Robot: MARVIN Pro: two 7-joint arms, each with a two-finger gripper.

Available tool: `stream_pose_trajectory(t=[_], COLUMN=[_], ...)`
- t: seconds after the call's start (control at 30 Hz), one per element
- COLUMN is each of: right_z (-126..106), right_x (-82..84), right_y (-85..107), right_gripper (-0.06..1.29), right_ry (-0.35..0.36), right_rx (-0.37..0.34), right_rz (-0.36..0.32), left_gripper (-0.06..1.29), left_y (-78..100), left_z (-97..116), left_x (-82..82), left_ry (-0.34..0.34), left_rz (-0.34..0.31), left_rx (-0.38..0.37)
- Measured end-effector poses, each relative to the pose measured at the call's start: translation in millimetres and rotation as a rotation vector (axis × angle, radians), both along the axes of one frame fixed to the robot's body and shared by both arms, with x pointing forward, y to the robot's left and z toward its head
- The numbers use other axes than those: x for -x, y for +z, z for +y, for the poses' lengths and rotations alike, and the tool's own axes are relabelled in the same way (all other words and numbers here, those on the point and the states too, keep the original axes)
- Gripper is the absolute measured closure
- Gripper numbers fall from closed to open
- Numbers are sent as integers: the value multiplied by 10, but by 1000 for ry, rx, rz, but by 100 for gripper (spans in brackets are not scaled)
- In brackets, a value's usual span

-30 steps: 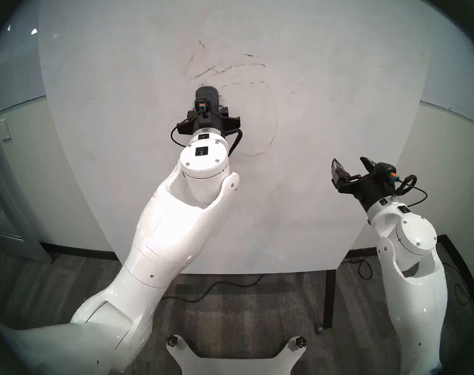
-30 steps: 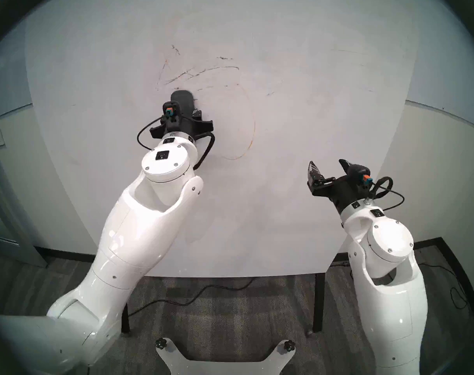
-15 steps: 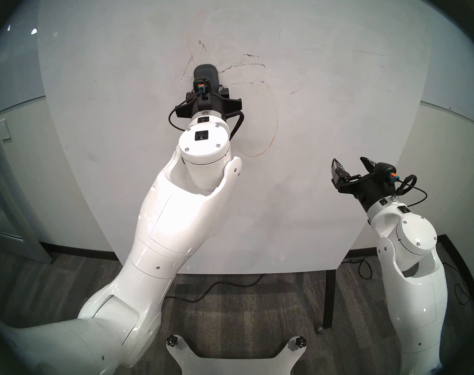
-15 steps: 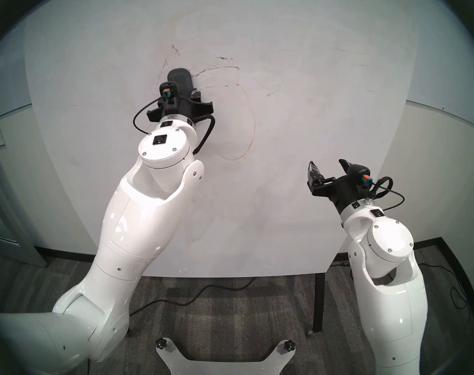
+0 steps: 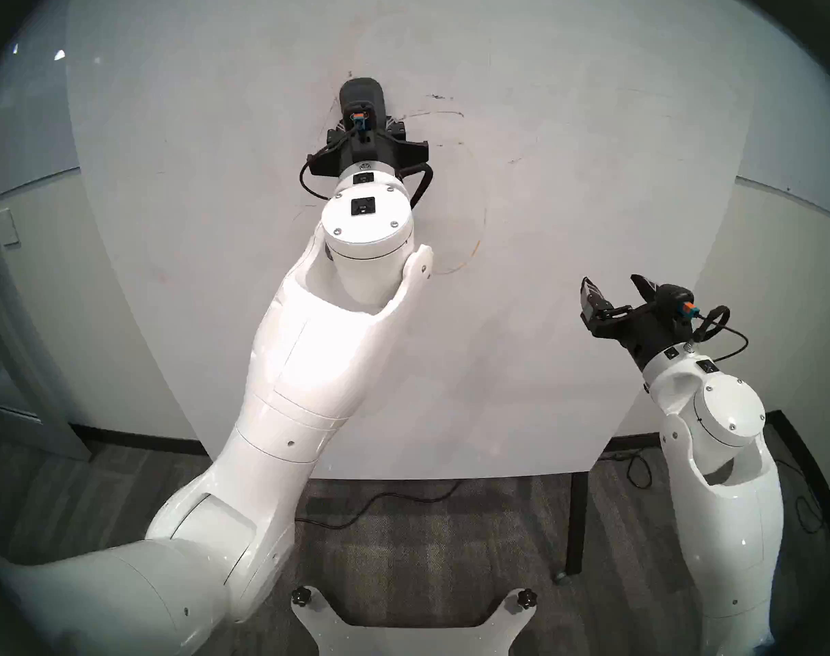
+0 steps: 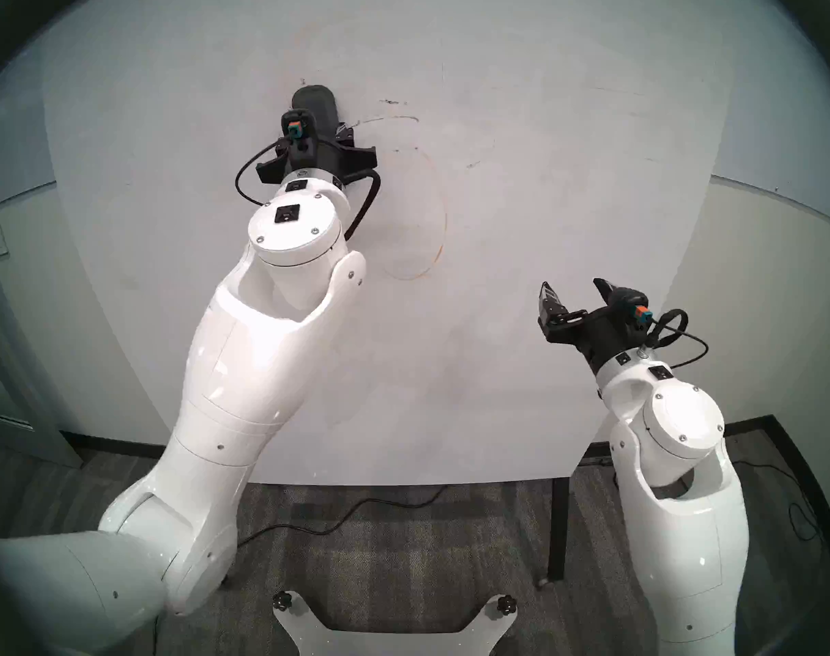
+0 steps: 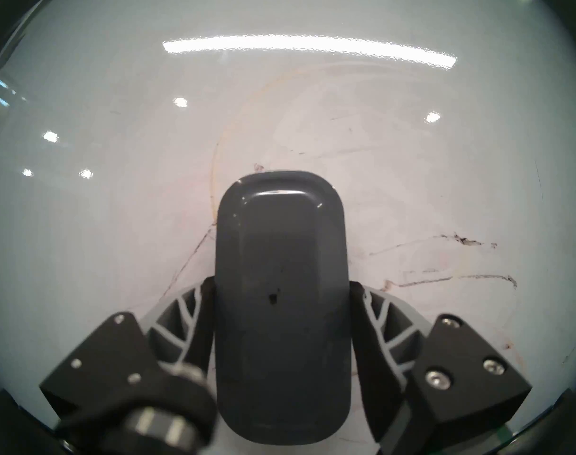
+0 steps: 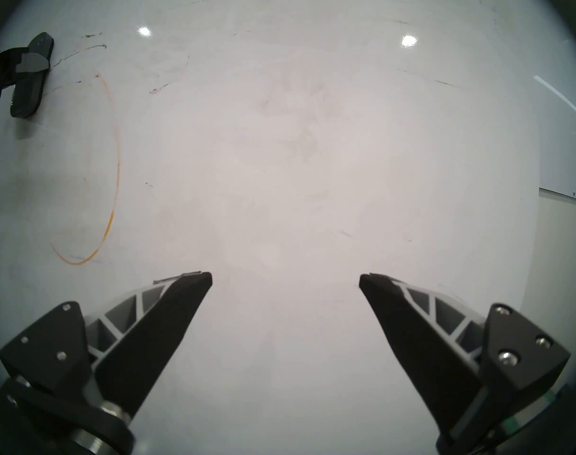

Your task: Erase all marks on the whiteboard with the eraser

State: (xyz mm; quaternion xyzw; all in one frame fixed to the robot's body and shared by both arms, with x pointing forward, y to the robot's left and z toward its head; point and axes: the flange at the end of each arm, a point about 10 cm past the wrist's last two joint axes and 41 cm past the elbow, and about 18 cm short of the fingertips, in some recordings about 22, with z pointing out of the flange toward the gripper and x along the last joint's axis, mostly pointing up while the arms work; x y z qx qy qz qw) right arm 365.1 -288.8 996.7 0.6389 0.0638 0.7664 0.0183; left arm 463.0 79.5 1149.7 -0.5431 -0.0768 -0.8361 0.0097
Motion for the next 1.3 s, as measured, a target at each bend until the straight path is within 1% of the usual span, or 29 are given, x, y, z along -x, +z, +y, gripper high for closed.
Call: stream_pose_trajectory(t=[0.2, 0.33, 0.5, 0.63, 0.97, 1.1, 1.3], right_z=[0, 0, 0, 0, 0, 0, 0], right_x=[0, 0, 0, 0, 0, 0, 0], right_y=[0, 0, 0, 0, 1, 1, 1], right_gripper=[1, 1, 1, 1, 1, 1, 1], right_ry=[0, 0, 0, 0, 0, 0, 0], right_rx=[0, 0, 0, 0, 0, 0, 0], right_rz=[0, 0, 0, 0, 0, 0, 0], left_gripper=[57, 57, 57, 57, 57, 57, 57], left_y=[-62, -197, -411, -593, -877, -952, -1122], left_z=[2, -9, -25, 15, 101, 104, 42], left_x=[56, 110, 166, 161, 99, 92, 75], left_ry=[8, 9, 3, 13, 37, 35, 19], left_rz=[10, 35, 78, 113, 163, 170, 188], left_rx=[21, 31, 42, 45, 51, 52, 40])
